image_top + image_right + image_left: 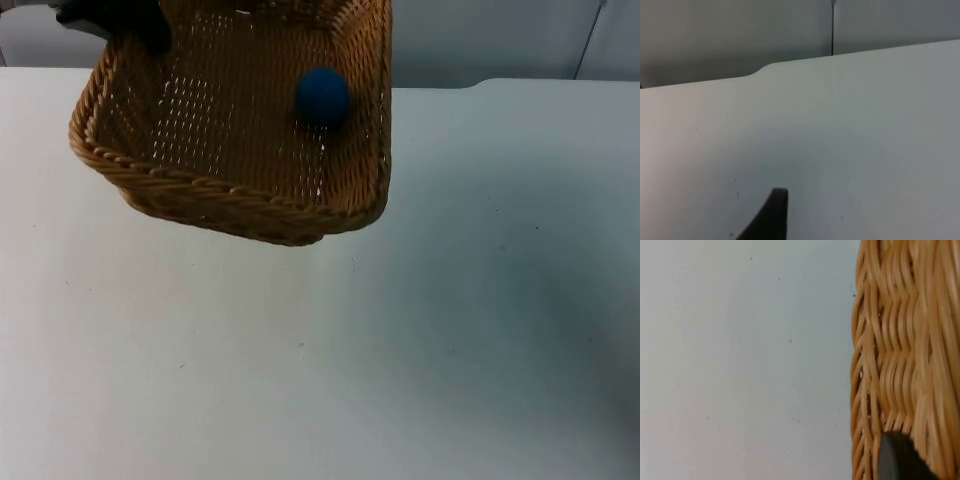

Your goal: Pick up the basket with the left hand and place the ball into the basket with the right hand.

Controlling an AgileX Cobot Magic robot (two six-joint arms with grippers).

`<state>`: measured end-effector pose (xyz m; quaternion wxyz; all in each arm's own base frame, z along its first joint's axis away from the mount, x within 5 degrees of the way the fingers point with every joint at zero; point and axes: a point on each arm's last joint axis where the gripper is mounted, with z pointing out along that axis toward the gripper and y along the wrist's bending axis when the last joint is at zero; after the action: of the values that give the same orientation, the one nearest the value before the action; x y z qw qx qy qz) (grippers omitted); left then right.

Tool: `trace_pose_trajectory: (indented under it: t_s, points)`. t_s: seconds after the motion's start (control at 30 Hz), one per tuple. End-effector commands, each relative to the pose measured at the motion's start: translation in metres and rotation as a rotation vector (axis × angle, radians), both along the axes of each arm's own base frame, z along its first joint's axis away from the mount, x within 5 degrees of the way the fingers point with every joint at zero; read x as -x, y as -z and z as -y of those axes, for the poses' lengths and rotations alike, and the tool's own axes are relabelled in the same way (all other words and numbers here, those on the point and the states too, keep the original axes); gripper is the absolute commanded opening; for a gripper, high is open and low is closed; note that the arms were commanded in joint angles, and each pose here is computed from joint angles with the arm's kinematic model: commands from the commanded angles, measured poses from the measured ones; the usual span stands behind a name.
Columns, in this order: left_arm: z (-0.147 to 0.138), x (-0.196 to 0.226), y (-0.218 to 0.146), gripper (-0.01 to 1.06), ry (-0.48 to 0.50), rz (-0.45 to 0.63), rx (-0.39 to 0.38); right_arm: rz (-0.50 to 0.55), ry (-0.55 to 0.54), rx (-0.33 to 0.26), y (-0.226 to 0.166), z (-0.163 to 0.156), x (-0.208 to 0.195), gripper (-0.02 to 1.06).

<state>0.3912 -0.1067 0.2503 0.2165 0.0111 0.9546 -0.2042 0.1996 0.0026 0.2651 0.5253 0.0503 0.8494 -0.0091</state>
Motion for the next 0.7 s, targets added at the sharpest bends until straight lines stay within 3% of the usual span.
trace_pose_trajectory:
  t_s: [0.0, 0.1, 0.33, 0.67]
  points:
    - [0.001, 0.005, 0.0, 0.0, -0.017, 0.007, 0.018, 0.013, 0.004, 0.01, -0.004, 0.0, 0.001, 1.05]
    - [-0.003, 0.019, 0.028, 0.0, -0.023, -0.007, -0.004, 0.044, -0.001, 0.026, -0.01, 0.001, 0.005, 1.05]
    - [-0.006, 0.023, 0.054, 0.0, -0.04, 0.028, -0.007, 0.049, 0.012, 0.031, -0.012, 0.002, 0.008, 1.05]
    - [0.006, 0.008, 0.12, 0.0, -0.129, -0.117, 0.129, 0.038, 0.024, 0.054, -0.012, 0.004, 0.008, 1.05]
